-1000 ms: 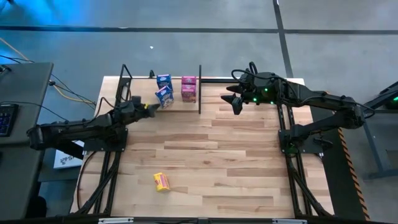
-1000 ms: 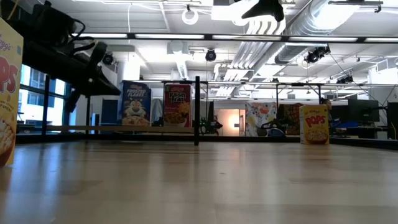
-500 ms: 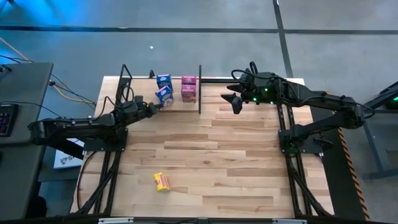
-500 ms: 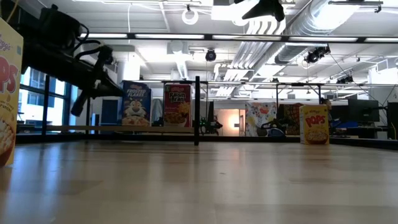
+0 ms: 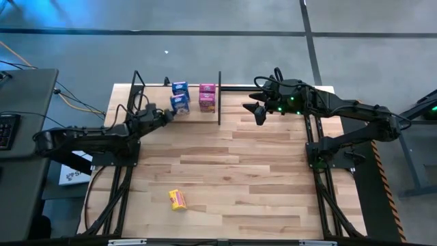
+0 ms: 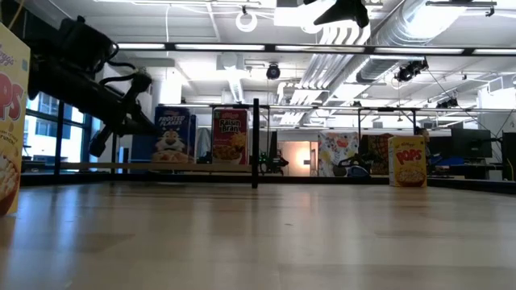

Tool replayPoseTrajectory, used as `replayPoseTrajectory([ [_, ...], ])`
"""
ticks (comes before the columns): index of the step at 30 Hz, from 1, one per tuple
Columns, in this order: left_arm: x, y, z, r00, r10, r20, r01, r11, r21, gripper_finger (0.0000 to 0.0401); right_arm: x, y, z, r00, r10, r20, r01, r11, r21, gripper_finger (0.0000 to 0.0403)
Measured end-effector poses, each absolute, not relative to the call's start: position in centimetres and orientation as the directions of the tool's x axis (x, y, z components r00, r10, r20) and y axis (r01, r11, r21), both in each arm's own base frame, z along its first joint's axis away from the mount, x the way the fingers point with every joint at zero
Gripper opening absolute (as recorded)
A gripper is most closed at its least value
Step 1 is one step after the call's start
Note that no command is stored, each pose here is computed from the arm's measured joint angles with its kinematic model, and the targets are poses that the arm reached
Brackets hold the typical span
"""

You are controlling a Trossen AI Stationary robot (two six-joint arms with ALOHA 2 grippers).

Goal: Stack cereal on shelf
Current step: Align the blue cereal box on the shelf, then put the bottom yellow cereal box on the shelf

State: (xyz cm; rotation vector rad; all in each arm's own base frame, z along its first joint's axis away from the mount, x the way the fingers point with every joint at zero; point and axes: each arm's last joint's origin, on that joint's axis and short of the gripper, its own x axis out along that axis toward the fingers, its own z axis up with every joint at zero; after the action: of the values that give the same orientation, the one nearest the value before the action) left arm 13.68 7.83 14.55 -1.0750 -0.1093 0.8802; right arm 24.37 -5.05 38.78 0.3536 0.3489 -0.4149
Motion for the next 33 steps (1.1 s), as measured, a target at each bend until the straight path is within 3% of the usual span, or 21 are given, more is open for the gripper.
replayPoseTrajectory([
  [11,13.3,8.6,14.5,0.667,0.668,-0.33,-0.574,0.177,-0.8,0.0,24.4,-5.0,38.8,0.858,-0.326,-0.396,0.443,0.86,0.252,0.025],
  [16,13.4,8.3,14.7,0.736,0.593,-0.326,-0.551,0.246,-0.798,0.0,24.4,-5.0,38.8,0.859,-0.324,-0.396,0.442,0.861,0.253,0.025],
  [24,13.0,7.6,16.7,0.879,0.439,-0.186,-0.415,0.513,-0.752,0.0,24.4,-5.0,38.8,0.863,-0.313,-0.397,0.431,0.865,0.255,0.025],
  [29,13.1,6.2,20.9,0.984,0.169,-0.054,-0.17,0.812,-0.559,0.0,24.4,-5.0,38.8,0.863,-0.313,-0.397,0.433,0.863,0.26,0.025],
  [33,13.2,4.7,24.9,0.999,-0.019,-0.038,0.002,0.919,-0.395,0.0,24.4,-5.0,38.8,0.863,-0.314,-0.397,0.437,0.857,0.273,0.025],
])
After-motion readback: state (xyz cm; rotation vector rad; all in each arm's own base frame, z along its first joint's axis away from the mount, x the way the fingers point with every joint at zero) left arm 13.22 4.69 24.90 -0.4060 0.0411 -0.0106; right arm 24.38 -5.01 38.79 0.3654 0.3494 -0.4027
